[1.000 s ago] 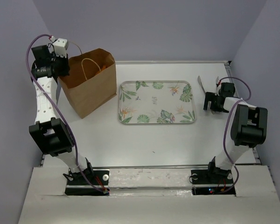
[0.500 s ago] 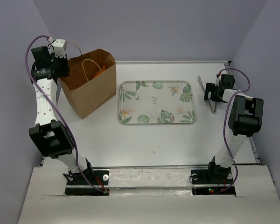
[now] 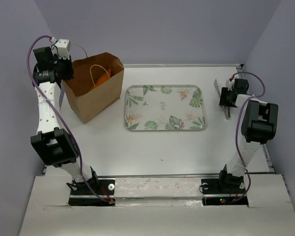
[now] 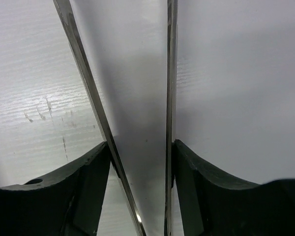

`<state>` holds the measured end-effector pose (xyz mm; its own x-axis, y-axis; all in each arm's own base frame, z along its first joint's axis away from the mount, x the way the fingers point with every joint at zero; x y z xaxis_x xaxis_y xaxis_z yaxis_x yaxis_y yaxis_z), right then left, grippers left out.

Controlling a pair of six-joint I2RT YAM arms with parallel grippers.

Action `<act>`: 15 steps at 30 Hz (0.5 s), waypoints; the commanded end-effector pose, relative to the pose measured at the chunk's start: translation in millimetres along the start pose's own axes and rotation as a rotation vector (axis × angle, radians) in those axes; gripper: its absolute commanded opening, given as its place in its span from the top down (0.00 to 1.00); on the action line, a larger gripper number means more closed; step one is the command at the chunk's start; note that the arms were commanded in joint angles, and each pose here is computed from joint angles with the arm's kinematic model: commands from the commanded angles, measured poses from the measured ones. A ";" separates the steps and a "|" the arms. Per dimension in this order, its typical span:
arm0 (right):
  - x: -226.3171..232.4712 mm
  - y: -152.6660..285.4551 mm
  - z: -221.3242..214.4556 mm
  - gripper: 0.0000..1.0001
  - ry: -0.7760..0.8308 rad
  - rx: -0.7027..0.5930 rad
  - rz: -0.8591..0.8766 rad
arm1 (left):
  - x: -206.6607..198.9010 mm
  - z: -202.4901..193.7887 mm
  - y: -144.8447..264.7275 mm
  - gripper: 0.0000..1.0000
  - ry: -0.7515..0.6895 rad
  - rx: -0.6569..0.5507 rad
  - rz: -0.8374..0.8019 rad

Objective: Take the fake bread out of the paper bag

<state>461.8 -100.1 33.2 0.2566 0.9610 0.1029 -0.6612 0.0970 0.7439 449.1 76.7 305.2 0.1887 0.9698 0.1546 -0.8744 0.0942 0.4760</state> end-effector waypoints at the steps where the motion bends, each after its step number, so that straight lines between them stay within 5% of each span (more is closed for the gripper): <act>1: 2.6 21.4 -12.4 0.44 0.009 0.050 0.010 | -13.4 55.0 41.9 1.00 -0.074 -0.153 0.040; 7: 36.8 100.3 47.1 0.47 -0.009 -0.133 0.145 | -24.4 52.0 57.7 1.00 -0.108 -0.141 0.093; 15: 90.6 175.3 53.1 0.51 -0.042 -0.214 0.356 | -40.6 46.1 75.1 1.00 -0.133 -0.164 0.204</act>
<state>419.2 -48.8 198.4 0.1046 0.9598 0.2606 -0.8505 -0.0495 0.5237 398.1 37.2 336.9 0.1502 0.9474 0.2825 -0.9053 0.0170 0.4244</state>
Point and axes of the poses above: each gripper's point midway between its finger pads, its own y axis back along the fingers, its own x axis along the line the jaws close on, z = x × y, the point moved 1 cm from there along y, back along the fingers, and after that the axes turned 8 degrees about -y, right-handed, at the moved point
